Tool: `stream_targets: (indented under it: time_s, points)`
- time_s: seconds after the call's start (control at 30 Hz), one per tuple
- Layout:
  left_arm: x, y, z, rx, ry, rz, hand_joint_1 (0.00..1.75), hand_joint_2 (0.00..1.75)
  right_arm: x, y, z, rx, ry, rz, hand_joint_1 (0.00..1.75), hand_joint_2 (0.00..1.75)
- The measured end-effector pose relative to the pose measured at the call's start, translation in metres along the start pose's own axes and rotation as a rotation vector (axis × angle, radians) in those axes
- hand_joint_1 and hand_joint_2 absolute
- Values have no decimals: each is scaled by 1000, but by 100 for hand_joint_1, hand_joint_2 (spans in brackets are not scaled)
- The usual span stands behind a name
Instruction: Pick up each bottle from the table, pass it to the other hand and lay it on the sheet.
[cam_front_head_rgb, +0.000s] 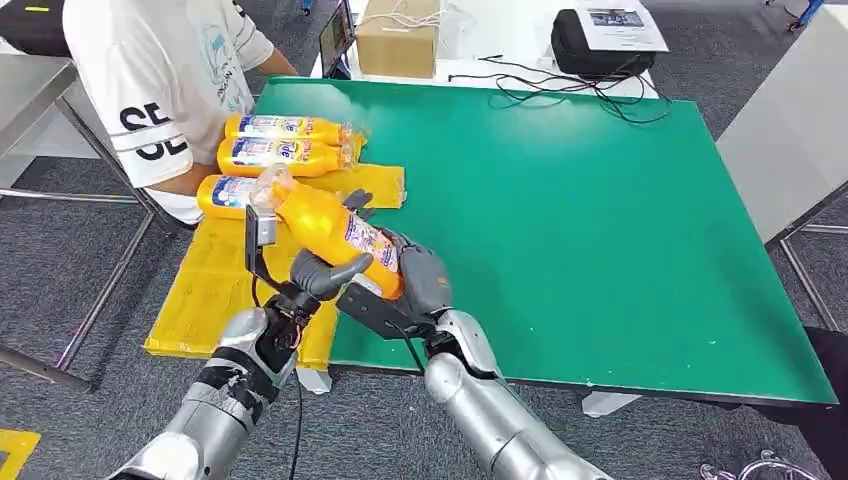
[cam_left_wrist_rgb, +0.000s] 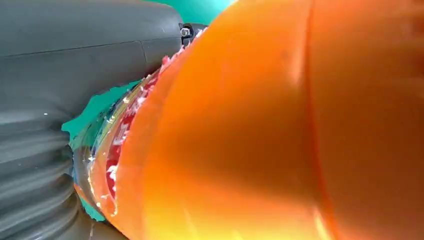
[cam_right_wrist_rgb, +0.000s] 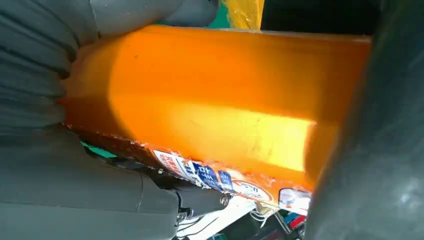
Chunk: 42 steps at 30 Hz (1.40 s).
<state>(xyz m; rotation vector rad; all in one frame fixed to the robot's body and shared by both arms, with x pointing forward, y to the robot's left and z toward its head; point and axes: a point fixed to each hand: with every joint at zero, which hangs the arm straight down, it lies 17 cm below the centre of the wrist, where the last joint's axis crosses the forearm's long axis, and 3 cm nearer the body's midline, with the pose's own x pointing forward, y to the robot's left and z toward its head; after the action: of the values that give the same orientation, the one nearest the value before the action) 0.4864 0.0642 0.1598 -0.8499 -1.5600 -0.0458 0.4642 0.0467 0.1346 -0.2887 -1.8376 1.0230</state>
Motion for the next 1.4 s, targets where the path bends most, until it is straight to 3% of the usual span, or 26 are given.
stream_targets:
  time_s: [0.77, 0.8, 0.83, 1.1, 1.4]
  points:
    - [-1, 1, 1, 4, 2, -2, 0, 175, -4, 7, 1, 29, 9, 7, 175, 175]
    - [-1, 2, 2, 8, 0, -4, 175, 175, -4, 8, 1, 37, 12, 12, 19, 175]
    - [0, 4, 3, 11, -3, -8, 175, 175, -4, 10, 1, 45, 12, 20, 0, 175]
    - [11, 12, 3, 54, -39, -48, 175, 175, -12, 16, 5, 55, 41, 27, 0, 175]
    - [35, 26, 6, 96, -119, -26, 175, 175, -32, -9, 4, -18, 97, -56, 0, 175]
